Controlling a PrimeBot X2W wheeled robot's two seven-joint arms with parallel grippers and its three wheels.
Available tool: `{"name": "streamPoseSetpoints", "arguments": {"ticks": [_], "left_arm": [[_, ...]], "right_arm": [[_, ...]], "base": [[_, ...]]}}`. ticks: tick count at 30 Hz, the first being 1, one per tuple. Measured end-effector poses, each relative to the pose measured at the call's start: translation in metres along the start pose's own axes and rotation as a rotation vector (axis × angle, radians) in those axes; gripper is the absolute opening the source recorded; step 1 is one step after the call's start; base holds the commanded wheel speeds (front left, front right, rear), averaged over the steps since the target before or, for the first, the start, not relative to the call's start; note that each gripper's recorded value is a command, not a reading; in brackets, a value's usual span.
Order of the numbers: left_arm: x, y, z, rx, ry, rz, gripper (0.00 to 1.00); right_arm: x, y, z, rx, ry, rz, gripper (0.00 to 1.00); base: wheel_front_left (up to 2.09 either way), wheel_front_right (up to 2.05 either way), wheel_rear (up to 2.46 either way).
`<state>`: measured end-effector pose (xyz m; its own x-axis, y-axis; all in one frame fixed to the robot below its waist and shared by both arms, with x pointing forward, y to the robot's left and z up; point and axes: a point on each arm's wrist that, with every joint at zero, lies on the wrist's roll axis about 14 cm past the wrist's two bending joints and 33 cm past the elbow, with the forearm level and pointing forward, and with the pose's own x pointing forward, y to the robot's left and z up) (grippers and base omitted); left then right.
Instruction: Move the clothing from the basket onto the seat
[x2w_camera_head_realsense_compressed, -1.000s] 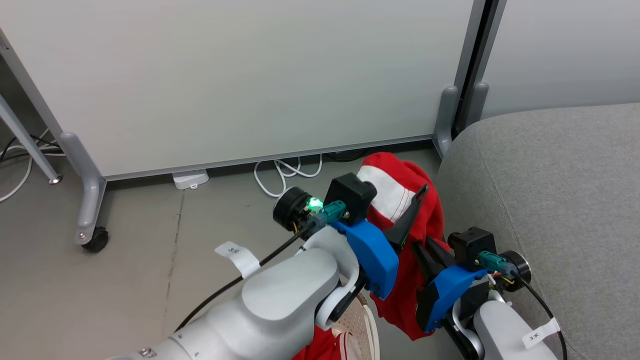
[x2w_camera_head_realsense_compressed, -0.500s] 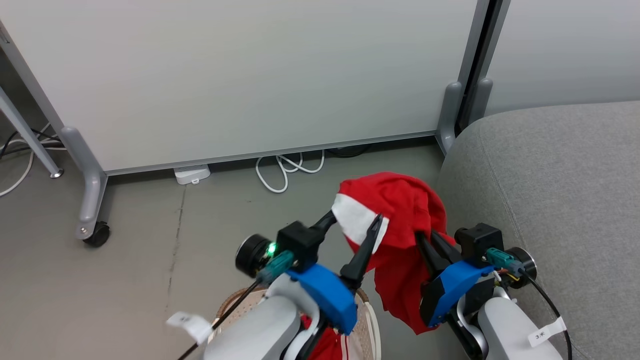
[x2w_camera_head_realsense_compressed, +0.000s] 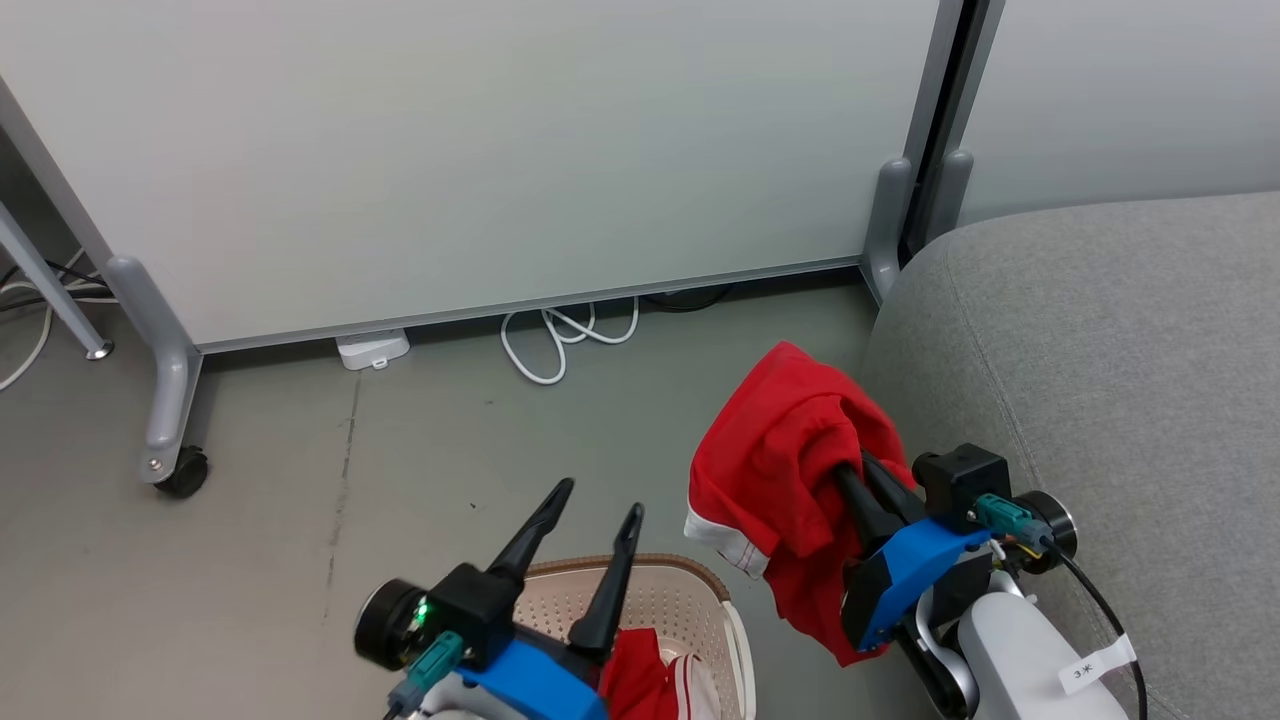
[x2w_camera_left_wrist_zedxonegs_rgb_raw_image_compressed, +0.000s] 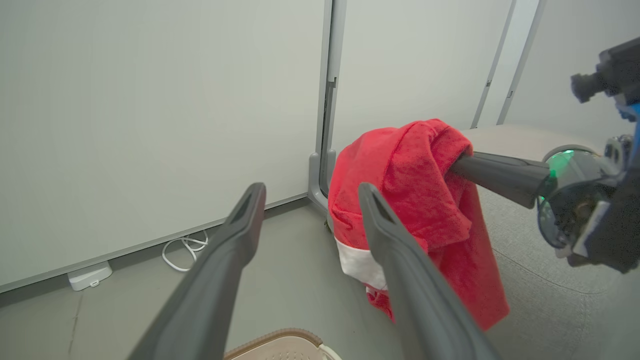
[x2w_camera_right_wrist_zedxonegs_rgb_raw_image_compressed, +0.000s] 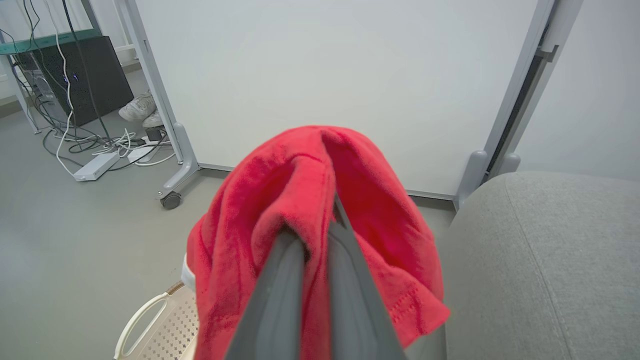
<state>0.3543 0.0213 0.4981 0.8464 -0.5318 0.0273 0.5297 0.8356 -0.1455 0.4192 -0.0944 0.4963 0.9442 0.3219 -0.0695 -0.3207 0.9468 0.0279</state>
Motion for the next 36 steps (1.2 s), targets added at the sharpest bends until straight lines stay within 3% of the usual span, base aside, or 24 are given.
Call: {"name": "streamPoseSetpoints", "arguments": {"ticks": [9, 20, 36], "left_arm": [[-0.020, 0.023, -0.010, -0.014, 0.008, 0.100, 1.00], [-0.026, 0.030, -0.013, -0.015, 0.007, 0.135, 1.00], [-0.005, 0.012, -0.019, -0.005, 0.024, 0.053, 1.00]], "right_arm": [[-0.004, -0.003, -0.001, 0.002, 0.001, -0.011, 0.00], [-0.004, -0.004, -0.001, -0.005, 0.004, -0.015, 0.00], [-0.027, -0.037, -0.005, -0.010, 0.010, -0.115, 0.00]], "base": [[0.00, 0.00, 0.00], [0.00, 0.00, 0.00], [0.00, 0.00, 0.00]]}}
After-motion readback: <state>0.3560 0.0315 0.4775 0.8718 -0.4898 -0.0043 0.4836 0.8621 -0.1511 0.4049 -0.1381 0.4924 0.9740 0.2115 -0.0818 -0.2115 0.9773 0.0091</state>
